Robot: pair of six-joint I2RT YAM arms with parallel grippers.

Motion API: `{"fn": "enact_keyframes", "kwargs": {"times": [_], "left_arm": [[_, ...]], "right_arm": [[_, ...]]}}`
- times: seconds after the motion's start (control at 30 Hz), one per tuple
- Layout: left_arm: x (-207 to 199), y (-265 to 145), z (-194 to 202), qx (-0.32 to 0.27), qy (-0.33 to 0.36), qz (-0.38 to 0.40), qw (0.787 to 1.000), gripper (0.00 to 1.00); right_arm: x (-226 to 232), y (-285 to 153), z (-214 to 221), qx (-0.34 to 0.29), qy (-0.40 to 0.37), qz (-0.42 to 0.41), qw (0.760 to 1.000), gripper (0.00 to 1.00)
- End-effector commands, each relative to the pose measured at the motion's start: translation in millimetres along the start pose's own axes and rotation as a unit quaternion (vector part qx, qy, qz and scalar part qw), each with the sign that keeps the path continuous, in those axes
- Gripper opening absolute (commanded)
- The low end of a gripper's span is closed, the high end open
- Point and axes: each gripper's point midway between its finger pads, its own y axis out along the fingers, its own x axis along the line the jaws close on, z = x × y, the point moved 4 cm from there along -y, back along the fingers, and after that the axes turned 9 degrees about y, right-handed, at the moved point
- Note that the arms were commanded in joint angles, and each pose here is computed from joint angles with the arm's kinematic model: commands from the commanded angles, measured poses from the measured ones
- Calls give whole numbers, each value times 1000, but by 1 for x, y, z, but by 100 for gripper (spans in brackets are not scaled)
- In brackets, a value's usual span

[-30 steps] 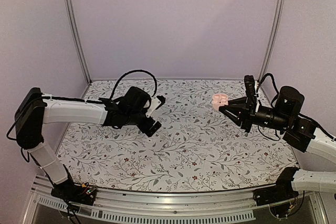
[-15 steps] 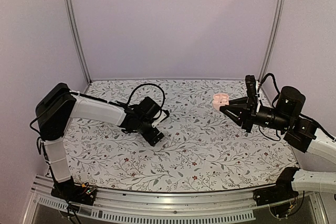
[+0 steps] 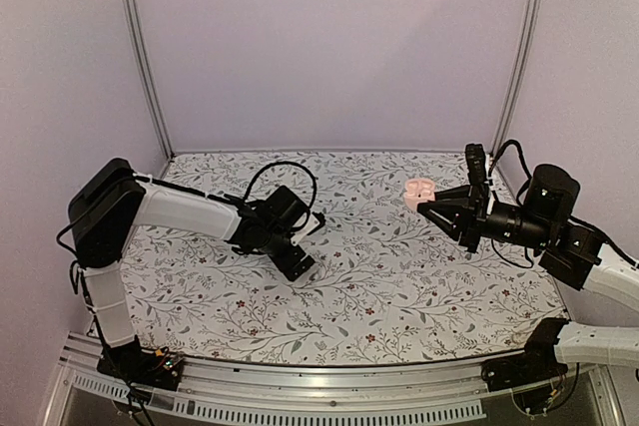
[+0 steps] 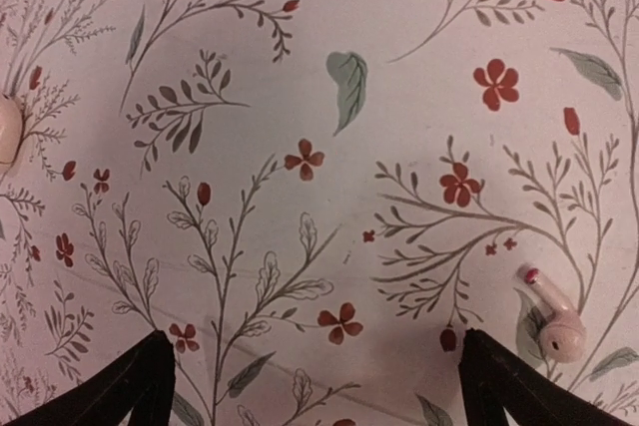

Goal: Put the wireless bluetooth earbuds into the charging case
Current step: Pick up the left earbud from the center of the board.

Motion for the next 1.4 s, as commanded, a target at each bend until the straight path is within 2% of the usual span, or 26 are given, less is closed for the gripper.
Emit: {"fn": "enact_keyframes", "kwargs": {"times": [0.0, 0.4, 0.7, 0.9, 1.37], "left_arm": [[-25, 5, -2, 8, 26, 37, 999, 100], [-45, 12, -20, 2, 53, 57, 997, 100], [-42, 10, 8, 45, 39, 43, 997, 100], [-54, 2, 17, 50, 45, 50, 996, 100], [-89, 1, -21, 10, 86, 94, 992, 100]], "right_arm": [[2, -2, -14, -14, -6, 1, 1000, 0], [3, -3, -15, -16, -11, 1, 1000, 0], [3, -2, -16, -15, -12, 0, 1000, 0], [3, -2, -16, -14, -12, 0, 1000, 0], [4, -4, -17, -14, -11, 4, 1000, 0]]}}
